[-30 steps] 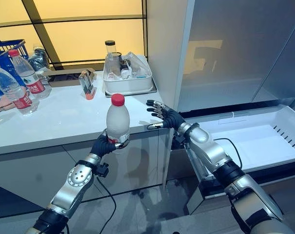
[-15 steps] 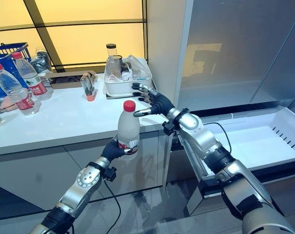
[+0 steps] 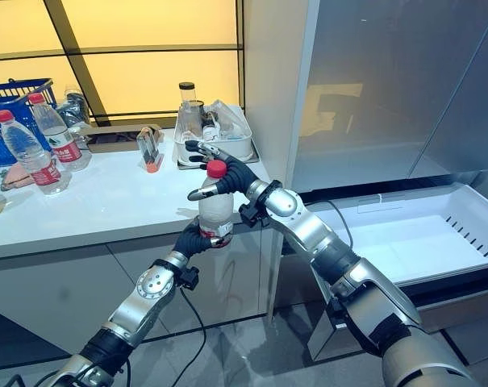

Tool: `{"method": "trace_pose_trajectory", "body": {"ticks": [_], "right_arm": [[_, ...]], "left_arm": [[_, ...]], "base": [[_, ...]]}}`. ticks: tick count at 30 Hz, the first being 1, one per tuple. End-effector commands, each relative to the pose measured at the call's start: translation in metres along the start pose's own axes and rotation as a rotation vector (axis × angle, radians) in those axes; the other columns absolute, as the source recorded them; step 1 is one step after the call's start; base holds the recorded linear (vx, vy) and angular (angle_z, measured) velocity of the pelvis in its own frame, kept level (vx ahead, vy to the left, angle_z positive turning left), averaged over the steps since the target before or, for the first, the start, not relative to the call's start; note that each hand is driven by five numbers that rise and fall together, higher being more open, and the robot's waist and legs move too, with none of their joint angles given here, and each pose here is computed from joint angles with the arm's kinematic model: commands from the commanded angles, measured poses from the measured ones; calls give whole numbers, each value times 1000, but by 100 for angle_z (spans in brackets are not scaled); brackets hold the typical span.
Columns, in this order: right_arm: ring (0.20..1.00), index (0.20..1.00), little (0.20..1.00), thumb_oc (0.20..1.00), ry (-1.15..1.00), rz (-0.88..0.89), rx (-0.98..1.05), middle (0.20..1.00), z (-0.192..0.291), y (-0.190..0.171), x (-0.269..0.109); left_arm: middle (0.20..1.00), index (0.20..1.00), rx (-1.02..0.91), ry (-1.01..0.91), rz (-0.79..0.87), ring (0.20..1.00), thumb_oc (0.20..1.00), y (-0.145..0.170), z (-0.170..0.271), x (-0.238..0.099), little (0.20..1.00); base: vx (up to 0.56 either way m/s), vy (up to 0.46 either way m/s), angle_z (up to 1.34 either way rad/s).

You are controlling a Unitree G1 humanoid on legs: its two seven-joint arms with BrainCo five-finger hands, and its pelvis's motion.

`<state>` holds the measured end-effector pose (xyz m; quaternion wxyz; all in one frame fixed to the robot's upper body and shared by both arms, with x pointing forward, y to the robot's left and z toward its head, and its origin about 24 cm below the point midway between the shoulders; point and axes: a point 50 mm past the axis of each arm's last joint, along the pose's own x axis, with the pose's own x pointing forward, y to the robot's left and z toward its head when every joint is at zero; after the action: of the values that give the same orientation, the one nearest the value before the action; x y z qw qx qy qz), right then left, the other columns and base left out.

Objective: Take the drinks into the refrigerator

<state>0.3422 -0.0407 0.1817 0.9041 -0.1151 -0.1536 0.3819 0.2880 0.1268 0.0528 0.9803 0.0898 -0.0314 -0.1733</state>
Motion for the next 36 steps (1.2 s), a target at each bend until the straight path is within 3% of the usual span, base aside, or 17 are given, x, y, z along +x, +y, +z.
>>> {"method": "trace_pose_trajectory", "body": {"ticks": [1, 15, 29, 36], "right_arm": [[1000, 1000, 1000, 1000, -113, -67, -91, 1000, 33, -23, 11], [1000, 1000, 1000, 1000, 117, -207, -116, 1000, -23, -61, -38], [1000, 1000, 1000, 1000, 138, -107, -11, 1000, -37, -34, -19], [1000, 1000, 1000, 1000, 62, -69, 42, 1000, -21, -23, -5]], "left_arm": [[200, 200, 37, -303, 27, 200, 200, 8, 69, 32, 200], [200, 200, 40, -395, 109, 200, 200, 31, 87, 21, 200], [200, 200, -33, -447, -12, 200, 200, 4, 100, 27, 200], [200, 200, -84, -424, -48, 200, 200, -4, 95, 27, 200]], "base": [[0, 0, 0], [0, 0, 0], [0, 0, 0], [0, 0, 0]]}}
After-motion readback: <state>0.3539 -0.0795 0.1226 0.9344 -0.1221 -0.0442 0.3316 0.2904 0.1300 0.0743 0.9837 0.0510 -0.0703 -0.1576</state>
